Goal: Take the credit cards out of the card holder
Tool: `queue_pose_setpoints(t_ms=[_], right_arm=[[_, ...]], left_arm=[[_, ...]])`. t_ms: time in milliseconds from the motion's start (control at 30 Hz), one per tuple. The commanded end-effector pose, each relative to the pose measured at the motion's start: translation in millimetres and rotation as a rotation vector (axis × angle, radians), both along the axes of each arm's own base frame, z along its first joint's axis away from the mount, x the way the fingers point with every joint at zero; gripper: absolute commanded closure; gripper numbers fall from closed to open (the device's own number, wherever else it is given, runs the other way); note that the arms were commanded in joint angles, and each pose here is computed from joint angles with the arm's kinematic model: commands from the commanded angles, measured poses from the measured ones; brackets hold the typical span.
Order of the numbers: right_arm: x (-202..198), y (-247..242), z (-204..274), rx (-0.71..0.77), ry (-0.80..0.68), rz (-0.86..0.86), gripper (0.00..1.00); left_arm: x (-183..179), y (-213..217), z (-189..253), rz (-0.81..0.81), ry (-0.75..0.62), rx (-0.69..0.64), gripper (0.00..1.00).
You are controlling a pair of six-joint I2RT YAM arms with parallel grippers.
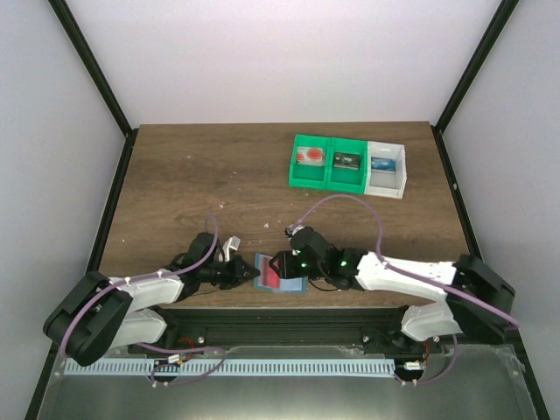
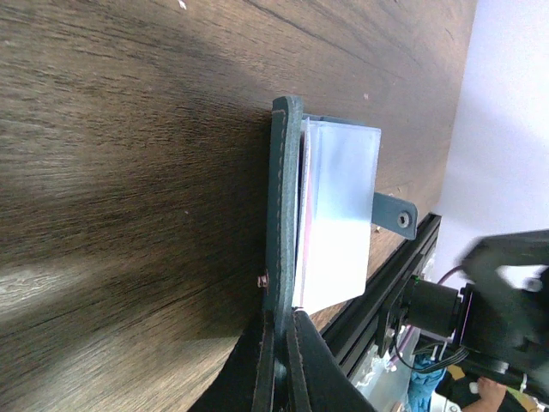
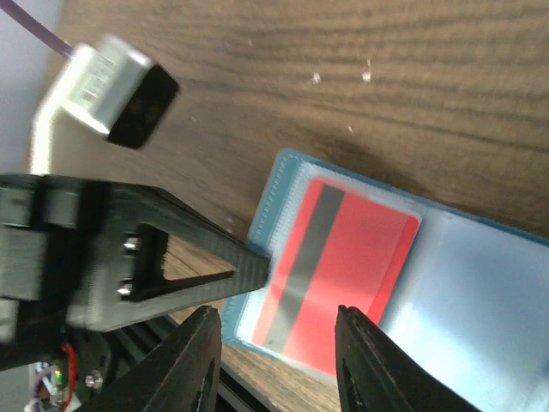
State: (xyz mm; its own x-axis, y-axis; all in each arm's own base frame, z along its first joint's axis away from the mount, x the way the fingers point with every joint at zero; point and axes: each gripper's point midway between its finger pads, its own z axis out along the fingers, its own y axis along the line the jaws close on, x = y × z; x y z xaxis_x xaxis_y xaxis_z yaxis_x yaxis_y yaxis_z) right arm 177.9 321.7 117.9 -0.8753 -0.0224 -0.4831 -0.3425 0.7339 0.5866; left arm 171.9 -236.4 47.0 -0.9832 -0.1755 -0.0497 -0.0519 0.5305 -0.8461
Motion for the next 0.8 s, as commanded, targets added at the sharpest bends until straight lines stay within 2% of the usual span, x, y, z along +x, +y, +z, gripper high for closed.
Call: queue_pose_setpoints(t_ms=[0,100,200,333,500,667,767], right_arm=[[-1,18,-15,-0.001,0.022,0.05,0.63],[-6,18,-34,-0.021,0.057,0.075,0.64],[-7,13,-46,-0.015,0.077,0.075,0.65],[-8,7,-57,0.006,0.12,0.084,0.68],[-7,0,-65,0.035,0.153,0.074,0.73],[-4,-4,-69,0.081,0.182,0.064,0.76],[-6,-2,-72,0.103,0.205,0.078,0.79]], left_arm=[[-5,0,-3,-0.005,0.013,0.0,0.99],[-4,2,-4,0.0,0.015,0.018,0.91],[0,6,-2,0.02,-0.005,0.049,0.78],[11,18,3,0.07,-0.062,0.14,0.68],[22,22,20,0.094,-0.127,0.168,0.65],[25,17,24,0.076,-0.135,0.161,0.64],[24,12,22,0.05,-0.139,0.142,0.73]])
